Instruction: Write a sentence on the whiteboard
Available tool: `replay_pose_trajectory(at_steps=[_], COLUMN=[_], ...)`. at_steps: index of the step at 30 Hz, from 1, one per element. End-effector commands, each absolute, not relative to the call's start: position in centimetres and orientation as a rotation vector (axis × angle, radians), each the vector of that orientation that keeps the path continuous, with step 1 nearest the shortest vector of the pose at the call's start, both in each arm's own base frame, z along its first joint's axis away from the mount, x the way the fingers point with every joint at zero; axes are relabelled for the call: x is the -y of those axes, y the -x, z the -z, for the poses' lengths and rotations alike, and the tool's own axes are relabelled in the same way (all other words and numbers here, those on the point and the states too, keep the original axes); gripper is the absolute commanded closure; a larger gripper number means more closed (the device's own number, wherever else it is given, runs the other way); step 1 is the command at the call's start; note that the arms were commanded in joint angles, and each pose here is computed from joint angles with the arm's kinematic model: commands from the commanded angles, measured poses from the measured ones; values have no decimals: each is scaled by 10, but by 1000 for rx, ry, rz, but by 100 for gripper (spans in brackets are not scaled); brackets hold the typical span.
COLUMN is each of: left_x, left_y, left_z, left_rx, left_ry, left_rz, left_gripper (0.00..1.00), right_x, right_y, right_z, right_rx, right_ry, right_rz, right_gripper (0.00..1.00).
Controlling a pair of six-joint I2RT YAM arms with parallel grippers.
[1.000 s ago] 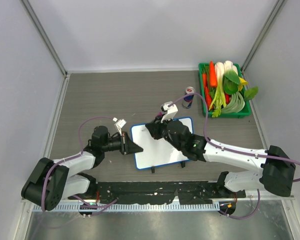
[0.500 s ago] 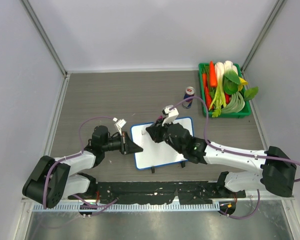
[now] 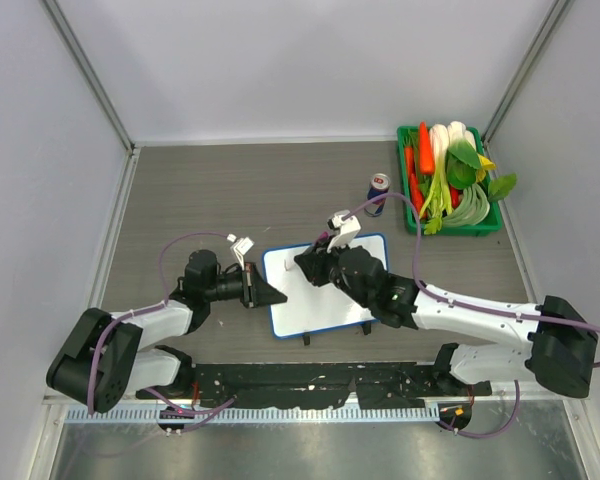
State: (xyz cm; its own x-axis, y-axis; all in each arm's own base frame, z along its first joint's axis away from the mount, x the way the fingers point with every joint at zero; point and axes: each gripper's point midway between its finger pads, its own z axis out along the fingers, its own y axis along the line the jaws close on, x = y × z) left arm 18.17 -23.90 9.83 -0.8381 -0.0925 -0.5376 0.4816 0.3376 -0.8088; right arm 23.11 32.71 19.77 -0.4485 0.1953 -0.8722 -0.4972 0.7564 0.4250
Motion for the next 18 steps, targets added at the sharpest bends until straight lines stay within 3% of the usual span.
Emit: replay_pose_trajectory(at_steps=[1,18], left_x=[230,230], left_y=[-194,-194], left_z=[-73,-72], left_rx=[-2200,-2201], left_ry=[-239,-239], left_rz=[1389,1394], left_gripper=[100,100], right_x=[-322,-322], right_y=[-235,-252], right_z=[-234,-244], right_rx=[-1794,-1756], right_ry=[178,119], right_rz=[-835,-770], right_gripper=[99,99])
